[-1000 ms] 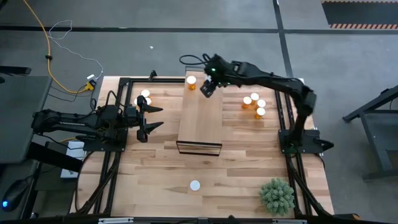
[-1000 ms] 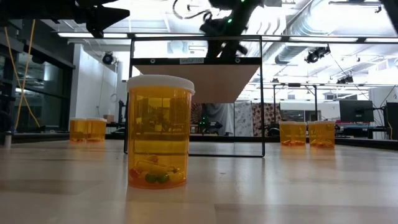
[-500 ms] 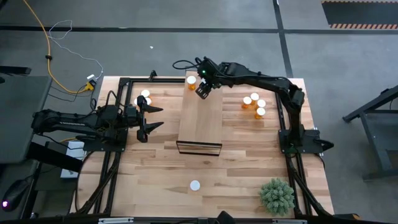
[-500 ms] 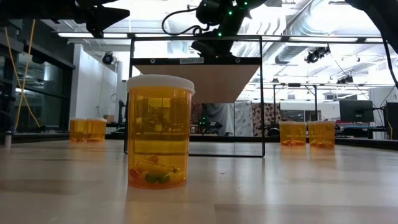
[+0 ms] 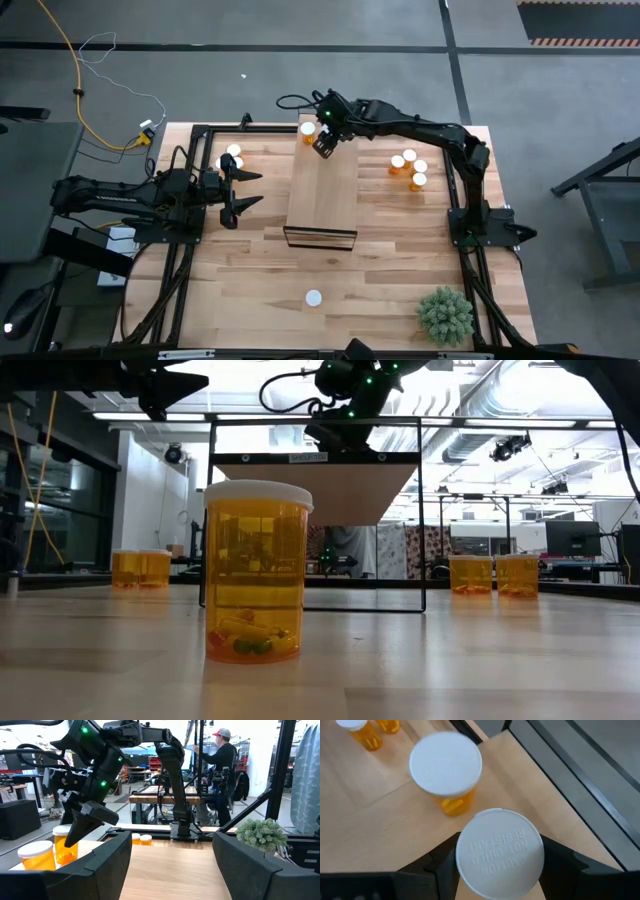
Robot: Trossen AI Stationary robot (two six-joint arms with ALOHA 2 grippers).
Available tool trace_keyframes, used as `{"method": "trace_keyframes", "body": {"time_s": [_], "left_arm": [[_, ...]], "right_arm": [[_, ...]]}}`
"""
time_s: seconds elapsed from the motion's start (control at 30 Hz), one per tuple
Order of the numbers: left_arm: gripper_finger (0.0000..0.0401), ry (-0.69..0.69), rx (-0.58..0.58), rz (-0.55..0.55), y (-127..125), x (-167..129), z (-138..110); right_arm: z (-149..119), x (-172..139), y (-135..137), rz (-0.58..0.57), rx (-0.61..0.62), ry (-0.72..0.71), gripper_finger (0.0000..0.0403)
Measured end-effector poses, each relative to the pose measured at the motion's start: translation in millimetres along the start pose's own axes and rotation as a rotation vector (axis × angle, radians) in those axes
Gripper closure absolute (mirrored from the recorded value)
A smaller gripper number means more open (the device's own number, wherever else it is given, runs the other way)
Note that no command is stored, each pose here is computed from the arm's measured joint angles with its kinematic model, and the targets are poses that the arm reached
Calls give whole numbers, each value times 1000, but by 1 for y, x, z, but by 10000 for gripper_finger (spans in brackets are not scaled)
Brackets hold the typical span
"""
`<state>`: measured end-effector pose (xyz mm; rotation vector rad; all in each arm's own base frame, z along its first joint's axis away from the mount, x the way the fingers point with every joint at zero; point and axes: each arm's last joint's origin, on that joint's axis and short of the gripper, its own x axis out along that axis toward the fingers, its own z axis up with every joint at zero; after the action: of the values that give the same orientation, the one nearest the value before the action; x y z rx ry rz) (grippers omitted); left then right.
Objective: Pick and place medicine bottles onto shelf by color
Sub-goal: Put the orange pill bottle on the shelf
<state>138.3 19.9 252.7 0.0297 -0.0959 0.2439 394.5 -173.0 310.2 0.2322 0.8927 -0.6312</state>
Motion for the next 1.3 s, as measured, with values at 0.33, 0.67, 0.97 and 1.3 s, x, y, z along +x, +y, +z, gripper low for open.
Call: {"method": "trace_keyframes", "body": {"time_s": [0.33,0.67,0.97,1.3], "left_arm": [[133,1,0,0,0,0,0],[133,1,0,0,0,0,0],[133,1,0,0,0,0,0],[133,1,0,0,0,0,0]], "right_arm": [[-1,0,0,9,-6,15,194],[-4,0,-2,-43,-35,35,194],[-5,-1,-1,-25,-36,45,194],[-4,-1,0,14,-34,45,166]]}}
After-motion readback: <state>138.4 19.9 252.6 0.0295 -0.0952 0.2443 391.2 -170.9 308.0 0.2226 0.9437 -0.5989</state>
